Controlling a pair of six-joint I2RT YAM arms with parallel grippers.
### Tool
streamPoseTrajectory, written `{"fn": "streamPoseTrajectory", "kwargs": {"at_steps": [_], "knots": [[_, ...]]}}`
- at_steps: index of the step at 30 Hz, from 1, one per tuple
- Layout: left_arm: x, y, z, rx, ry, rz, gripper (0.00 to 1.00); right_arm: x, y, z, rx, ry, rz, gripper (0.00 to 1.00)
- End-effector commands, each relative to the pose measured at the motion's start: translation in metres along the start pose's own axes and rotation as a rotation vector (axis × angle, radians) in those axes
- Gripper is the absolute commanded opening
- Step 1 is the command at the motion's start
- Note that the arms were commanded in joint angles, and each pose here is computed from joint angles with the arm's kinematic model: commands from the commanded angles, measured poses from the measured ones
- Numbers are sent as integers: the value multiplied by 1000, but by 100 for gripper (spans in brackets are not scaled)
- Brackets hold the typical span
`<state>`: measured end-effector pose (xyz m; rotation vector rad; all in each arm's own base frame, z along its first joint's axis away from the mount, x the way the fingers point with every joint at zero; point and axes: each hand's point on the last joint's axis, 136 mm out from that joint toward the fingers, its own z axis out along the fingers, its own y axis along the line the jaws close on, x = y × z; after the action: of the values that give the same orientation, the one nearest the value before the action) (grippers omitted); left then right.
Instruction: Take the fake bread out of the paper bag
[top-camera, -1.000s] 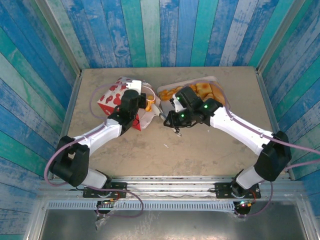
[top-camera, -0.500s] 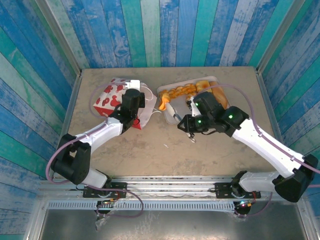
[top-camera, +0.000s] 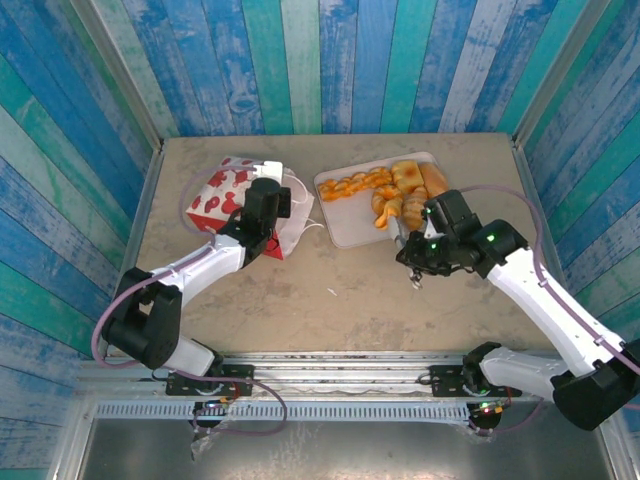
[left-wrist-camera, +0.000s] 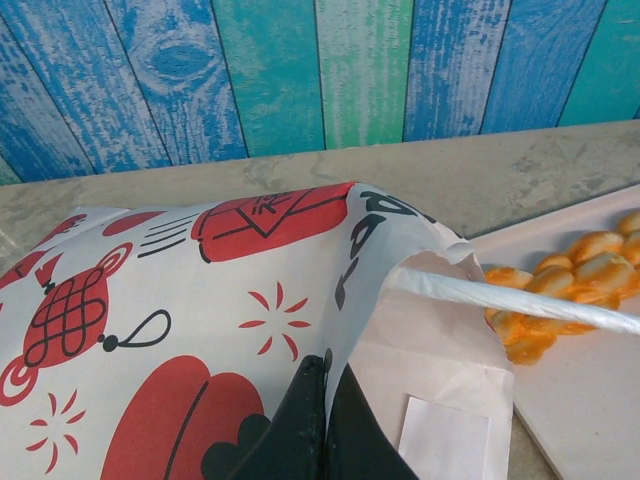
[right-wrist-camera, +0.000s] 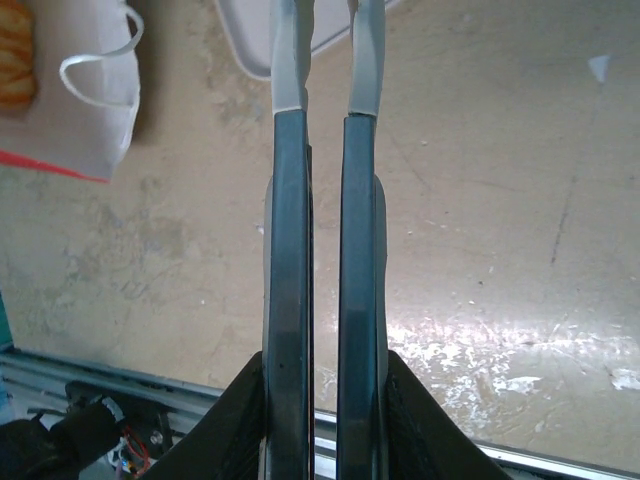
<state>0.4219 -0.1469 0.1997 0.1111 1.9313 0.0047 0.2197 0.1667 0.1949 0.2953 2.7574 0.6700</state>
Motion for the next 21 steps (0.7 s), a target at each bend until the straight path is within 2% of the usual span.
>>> {"fn": "streamPoseTrajectory", "kwargs": {"at_steps": [1, 9, 21], "knots": [[-15, -9, -1, 50, -25, 6, 0, -6, -4, 3, 12, 5, 25, 19], [-11, -10, 0, 54, -20, 17, 0, -8, -11, 24, 44, 85, 51, 21], [-7, -13, 3, 62, -15, 34, 0, -17, -18, 38, 53, 104, 89, 27]]}}
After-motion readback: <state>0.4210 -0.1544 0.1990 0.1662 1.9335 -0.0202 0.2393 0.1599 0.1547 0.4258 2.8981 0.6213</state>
